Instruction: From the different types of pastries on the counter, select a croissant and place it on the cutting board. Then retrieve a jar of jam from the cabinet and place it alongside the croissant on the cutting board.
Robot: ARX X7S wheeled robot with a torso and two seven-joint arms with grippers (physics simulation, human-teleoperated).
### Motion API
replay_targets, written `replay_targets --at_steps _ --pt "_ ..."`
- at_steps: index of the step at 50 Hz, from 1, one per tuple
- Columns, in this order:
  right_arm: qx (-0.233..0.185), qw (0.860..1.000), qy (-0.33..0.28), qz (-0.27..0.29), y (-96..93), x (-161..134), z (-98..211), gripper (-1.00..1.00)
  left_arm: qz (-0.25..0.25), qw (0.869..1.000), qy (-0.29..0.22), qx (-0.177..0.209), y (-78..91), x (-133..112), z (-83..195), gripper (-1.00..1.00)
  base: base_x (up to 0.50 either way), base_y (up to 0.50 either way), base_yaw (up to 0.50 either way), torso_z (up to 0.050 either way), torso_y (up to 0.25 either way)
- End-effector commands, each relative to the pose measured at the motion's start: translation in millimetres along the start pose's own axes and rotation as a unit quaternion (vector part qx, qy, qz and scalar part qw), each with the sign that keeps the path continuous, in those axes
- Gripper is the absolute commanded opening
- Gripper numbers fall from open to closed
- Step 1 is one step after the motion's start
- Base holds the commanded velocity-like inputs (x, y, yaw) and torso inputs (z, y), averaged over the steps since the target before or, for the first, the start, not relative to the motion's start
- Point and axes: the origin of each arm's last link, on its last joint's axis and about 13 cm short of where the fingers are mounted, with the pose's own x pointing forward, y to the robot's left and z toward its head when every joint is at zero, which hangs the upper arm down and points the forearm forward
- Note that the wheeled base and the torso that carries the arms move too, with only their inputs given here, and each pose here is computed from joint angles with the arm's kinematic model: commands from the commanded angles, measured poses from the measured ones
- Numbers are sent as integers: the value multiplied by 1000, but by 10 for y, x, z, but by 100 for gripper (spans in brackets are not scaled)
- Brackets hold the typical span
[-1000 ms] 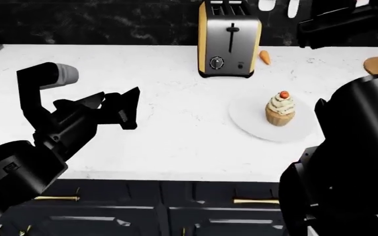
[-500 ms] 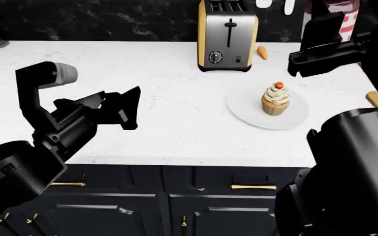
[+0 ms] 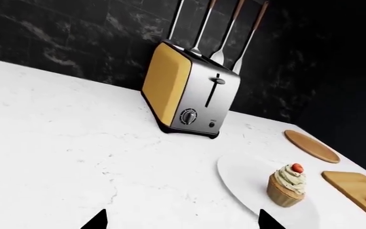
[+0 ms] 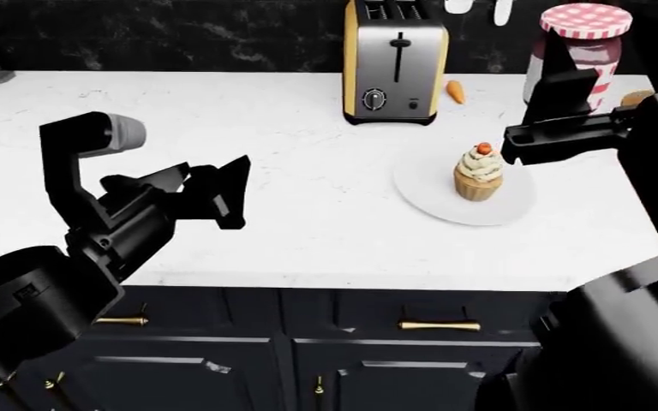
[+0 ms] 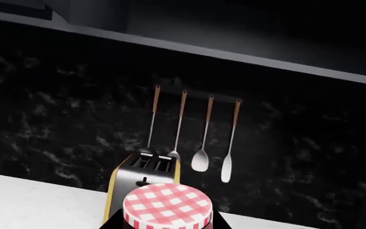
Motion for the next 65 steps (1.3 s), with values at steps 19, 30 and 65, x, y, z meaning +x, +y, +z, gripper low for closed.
replay_targets --at_steps 19,30,65 --pt "30 999 4 -10 -32 -8 -200 -100 -4 1000 2 -2 -15 17 -21 100 9 -500 0 0 0" --pt "22 1000 7 -7 -45 -37 -203 -100 -6 1000 1 1 -37 13 -8 100 9 -500 0 0 0" --pt "34 999 24 4 -62 -66 -308 -100 -17 1000 0 0 -69 -16 -5 100 41 -499 0 0 0"
